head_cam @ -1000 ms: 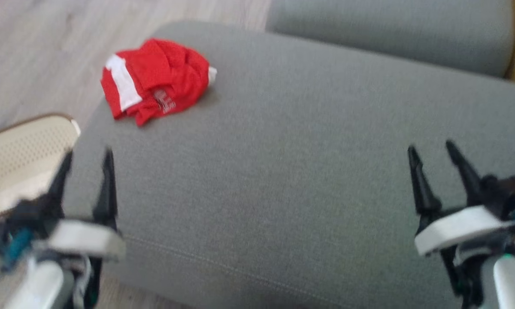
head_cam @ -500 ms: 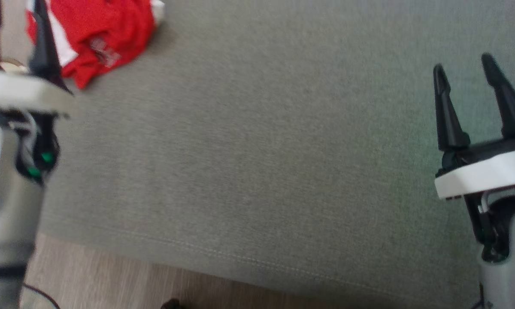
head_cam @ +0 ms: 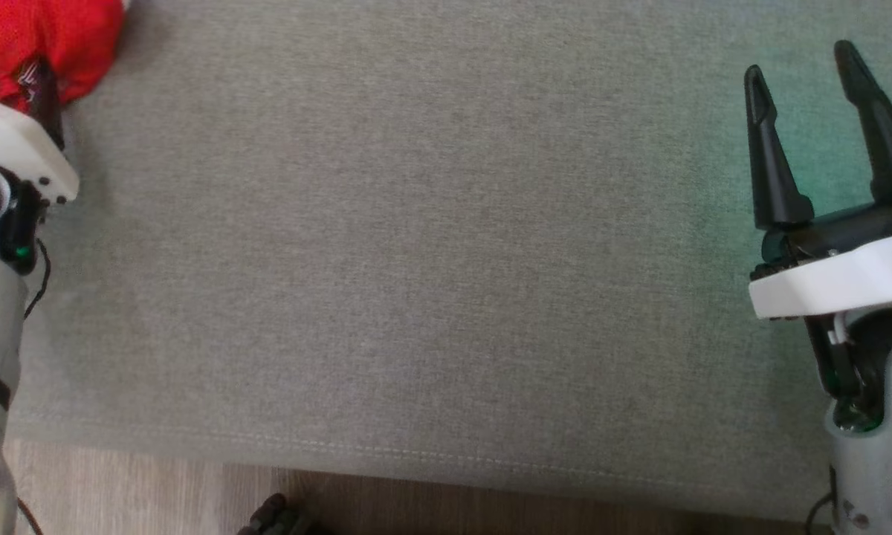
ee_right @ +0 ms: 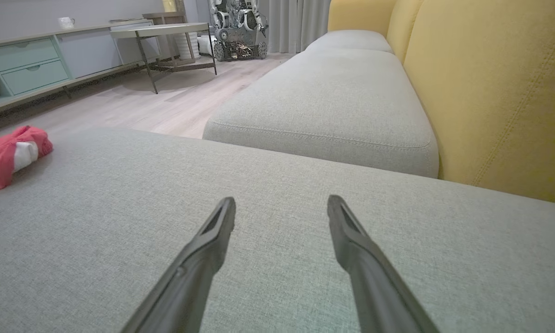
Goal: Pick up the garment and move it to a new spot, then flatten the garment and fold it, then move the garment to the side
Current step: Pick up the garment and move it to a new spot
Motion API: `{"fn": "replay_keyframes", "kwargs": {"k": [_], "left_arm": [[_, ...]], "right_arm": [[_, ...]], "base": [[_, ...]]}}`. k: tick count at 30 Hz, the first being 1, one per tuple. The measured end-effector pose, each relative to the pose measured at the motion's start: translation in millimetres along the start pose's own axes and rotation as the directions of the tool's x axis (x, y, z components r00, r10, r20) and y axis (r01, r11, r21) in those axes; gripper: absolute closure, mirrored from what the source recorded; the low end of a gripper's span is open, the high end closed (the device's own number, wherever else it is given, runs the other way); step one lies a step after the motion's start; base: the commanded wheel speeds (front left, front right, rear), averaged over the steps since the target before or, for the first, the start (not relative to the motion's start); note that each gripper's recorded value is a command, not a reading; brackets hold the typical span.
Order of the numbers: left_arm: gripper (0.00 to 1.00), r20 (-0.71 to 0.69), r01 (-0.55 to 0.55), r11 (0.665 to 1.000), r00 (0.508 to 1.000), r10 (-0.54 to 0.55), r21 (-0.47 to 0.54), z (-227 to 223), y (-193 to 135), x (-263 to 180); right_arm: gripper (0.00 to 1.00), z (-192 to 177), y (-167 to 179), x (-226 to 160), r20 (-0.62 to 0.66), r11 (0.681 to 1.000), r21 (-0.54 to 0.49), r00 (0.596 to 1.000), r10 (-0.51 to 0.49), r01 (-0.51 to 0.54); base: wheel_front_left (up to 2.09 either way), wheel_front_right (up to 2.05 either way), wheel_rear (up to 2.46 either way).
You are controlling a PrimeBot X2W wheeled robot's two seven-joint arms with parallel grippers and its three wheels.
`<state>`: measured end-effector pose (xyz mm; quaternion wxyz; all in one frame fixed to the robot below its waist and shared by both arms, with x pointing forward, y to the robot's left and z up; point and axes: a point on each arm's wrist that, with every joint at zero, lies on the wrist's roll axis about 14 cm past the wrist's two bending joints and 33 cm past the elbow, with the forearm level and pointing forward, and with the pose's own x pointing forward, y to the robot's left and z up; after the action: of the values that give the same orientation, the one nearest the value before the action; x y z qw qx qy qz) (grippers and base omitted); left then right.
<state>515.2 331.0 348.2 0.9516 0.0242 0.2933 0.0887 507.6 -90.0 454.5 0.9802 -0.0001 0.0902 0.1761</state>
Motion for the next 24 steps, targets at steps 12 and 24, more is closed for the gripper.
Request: {"fn": "replay_keyframes", "kwargs": {"k": [12,24], "left_arm": [[1.00,0.202,0.004,0.997,0.979,-0.021,0.080,56.8,7.4,-16.7],[1.00,0.564,0.042,0.993,0.820,-0.099,0.114,157.6,0.0,-114.9]], "right_arm": [[0.00,27.0,-6.5,-9.5,0.079,0.999,0.000,0.996,-0.036,0.036],[0.00,57.5,5.3,-60.9,0.141,0.998,0.029,0.988,-0.057,0.054]], "base": [[0.00,0.00,0.00],[0.00,0.00,0.00]]}}
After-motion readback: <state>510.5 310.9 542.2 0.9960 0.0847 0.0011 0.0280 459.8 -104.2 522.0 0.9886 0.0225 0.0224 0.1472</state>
